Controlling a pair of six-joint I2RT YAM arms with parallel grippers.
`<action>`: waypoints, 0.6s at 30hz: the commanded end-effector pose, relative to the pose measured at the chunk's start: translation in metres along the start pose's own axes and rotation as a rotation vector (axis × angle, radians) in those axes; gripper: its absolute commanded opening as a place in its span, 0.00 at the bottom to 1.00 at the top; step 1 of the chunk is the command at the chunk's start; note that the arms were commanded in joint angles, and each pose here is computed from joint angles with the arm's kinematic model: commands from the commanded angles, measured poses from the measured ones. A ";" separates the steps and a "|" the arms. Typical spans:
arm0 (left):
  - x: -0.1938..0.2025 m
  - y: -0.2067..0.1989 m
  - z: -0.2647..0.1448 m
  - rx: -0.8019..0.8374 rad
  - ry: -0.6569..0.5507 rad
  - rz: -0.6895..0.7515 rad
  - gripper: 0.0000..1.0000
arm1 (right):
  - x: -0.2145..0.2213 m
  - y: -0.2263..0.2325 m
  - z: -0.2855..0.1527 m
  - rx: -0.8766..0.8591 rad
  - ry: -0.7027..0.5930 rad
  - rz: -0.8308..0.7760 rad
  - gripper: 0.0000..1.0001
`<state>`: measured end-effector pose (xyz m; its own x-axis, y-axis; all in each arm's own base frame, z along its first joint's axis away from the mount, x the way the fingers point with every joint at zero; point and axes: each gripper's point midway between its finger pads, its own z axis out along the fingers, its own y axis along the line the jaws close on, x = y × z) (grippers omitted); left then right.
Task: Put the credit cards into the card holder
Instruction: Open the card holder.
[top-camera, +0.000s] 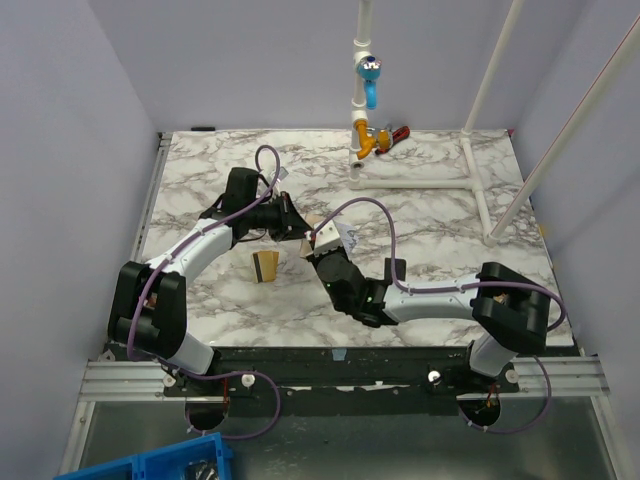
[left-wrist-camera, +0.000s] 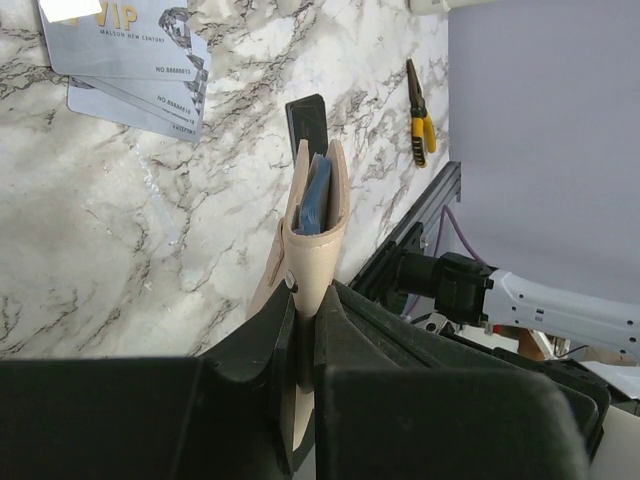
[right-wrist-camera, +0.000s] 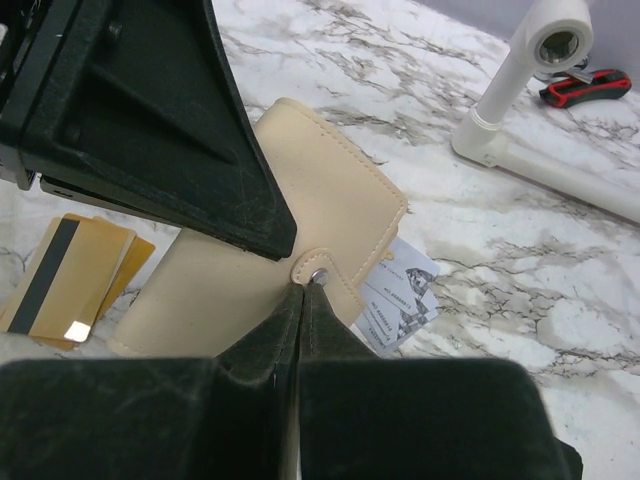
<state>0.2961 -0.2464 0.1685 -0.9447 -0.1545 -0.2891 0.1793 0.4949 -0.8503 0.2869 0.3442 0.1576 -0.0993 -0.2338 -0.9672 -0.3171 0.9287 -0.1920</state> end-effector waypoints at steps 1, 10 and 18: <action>0.032 -0.018 -0.008 0.072 0.118 -0.052 0.00 | -0.017 -0.022 0.011 0.141 -0.051 0.051 0.01; 0.035 -0.019 -0.012 0.067 0.099 -0.033 0.00 | -0.020 -0.042 0.015 0.215 -0.053 0.134 0.01; 0.036 -0.019 -0.013 0.067 0.093 -0.026 0.00 | -0.019 -0.064 0.017 0.254 -0.030 0.232 0.01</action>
<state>0.2847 -0.2456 0.1738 -0.9413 -0.1500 -0.3025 0.1967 0.4847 -0.8523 0.3108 0.3210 0.1694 -0.1186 -0.0952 -0.9884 -0.1751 0.9818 -0.0736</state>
